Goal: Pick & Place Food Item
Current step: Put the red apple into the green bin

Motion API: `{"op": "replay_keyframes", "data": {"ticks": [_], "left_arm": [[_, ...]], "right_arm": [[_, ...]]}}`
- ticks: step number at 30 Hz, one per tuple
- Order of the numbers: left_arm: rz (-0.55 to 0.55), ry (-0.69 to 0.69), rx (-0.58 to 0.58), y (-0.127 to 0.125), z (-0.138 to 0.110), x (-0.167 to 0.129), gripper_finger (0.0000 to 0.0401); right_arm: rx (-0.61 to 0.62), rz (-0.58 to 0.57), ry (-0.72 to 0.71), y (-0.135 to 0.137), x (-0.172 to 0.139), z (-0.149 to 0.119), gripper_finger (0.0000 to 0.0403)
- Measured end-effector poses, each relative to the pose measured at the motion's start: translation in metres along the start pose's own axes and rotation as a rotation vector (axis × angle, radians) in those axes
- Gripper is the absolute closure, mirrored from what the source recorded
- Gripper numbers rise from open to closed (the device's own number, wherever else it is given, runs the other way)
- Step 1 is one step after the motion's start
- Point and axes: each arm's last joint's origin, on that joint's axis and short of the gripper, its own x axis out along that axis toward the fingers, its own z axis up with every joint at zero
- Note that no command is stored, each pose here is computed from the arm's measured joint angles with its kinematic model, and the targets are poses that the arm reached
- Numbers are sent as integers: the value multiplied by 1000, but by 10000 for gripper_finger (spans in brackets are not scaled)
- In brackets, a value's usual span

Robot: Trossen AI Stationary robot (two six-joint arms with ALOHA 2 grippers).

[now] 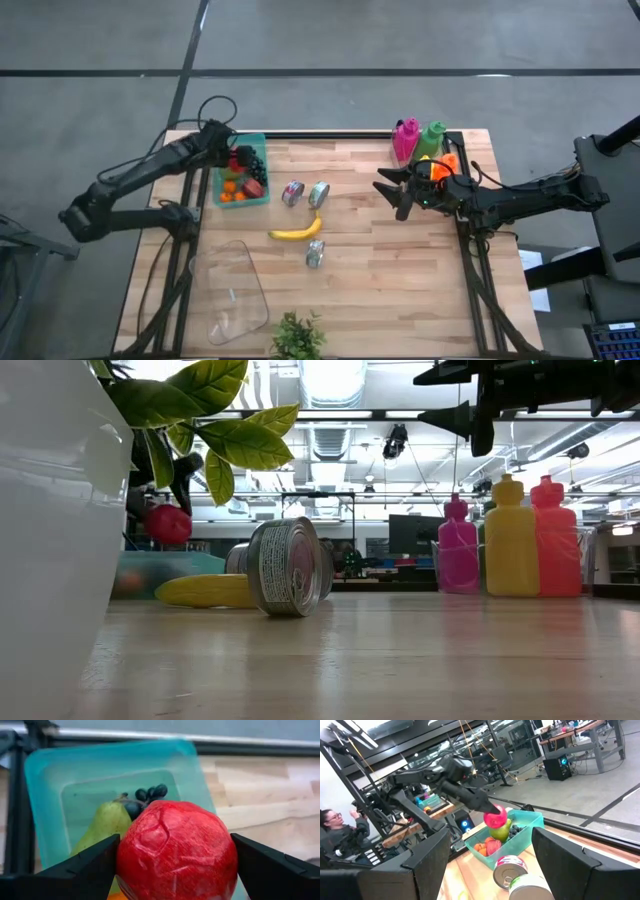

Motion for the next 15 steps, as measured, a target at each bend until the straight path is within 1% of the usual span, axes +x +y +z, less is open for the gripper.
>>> {"op": "replay_keyframes", "data": {"ticks": [6,11,15], "left_arm": [[46,89,-6,4,2,22,47],[37,96,22,1,4,32,47],[29,97,21,0,4,32,26]], "right_arm": [[0,0,0,0,0,0,126],[0,0,0,0,0,0,126],[0,0,0,0,0,0,126]]}}
